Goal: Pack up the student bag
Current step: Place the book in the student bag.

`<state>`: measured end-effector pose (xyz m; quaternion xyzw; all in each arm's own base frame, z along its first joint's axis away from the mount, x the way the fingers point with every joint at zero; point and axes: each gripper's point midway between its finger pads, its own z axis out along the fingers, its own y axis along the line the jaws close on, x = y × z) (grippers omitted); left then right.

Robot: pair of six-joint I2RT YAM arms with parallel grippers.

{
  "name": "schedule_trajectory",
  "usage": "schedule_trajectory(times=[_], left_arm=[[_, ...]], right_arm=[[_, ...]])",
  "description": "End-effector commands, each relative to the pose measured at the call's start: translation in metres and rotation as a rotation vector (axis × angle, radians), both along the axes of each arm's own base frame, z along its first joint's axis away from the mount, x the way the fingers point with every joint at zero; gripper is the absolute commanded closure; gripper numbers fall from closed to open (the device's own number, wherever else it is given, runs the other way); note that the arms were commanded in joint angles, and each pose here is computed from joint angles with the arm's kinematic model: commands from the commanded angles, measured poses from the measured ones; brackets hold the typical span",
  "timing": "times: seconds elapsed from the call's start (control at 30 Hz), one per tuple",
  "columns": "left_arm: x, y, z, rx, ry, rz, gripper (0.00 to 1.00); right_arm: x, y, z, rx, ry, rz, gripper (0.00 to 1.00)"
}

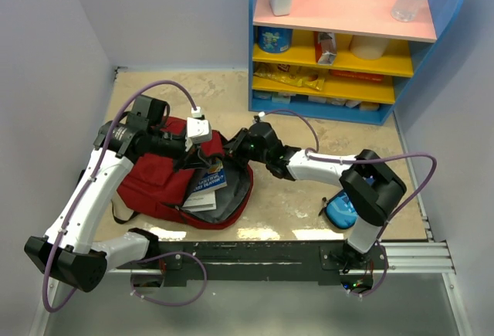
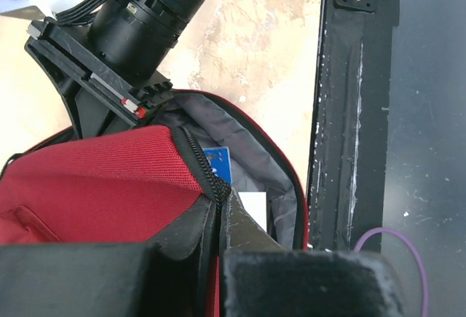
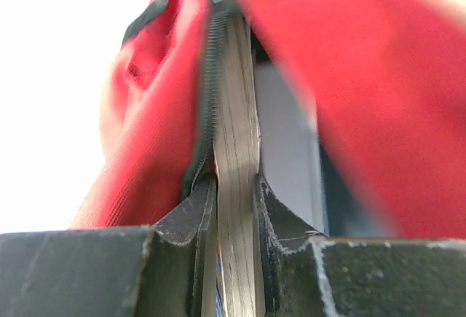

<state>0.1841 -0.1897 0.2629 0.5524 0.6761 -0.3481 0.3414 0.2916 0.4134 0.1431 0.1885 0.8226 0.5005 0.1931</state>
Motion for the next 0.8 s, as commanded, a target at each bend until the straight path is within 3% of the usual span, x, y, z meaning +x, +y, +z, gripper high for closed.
schedule_trajectory(times=[0.0,0.33,0.37,0.47,0.57,0.67,0.77], left_arm=[[-0.006,-0.013,0.035,-0.104,-0.092,-0.073,1.00],[-0.003,-0.013,0.030,-0.088,-0.095,-0.069,1.00],[-0.002,-0.012,0.030,-0.086,-0.097,-0.068,1.00],[0.000,-0.012,0.029,-0.079,-0.101,-0.063,1.00],[0.001,-0.011,0.028,-0.075,-0.101,-0.060,1.00],[0.001,-0.010,0.027,-0.067,-0.103,-0.055,1.00],[0.001,-0.010,0.025,-0.062,-0.101,-0.053,1.00]], right_arm=[[0.044,-0.004,0.049,0.072,-0.158,-0.186,1.00],[-0.017,0.046,0.036,-0.014,-0.163,0.039,0.98],[-0.025,0.049,0.035,-0.032,-0.170,0.082,0.82],[-0.035,0.046,0.033,-0.114,-0.178,0.139,0.59],[-0.035,0.029,0.030,-0.201,-0.180,0.135,0.43],[-0.032,0.009,0.021,-0.228,-0.168,0.121,0.43],[-0.031,-0.009,0.030,-0.241,-0.209,0.109,0.53]])
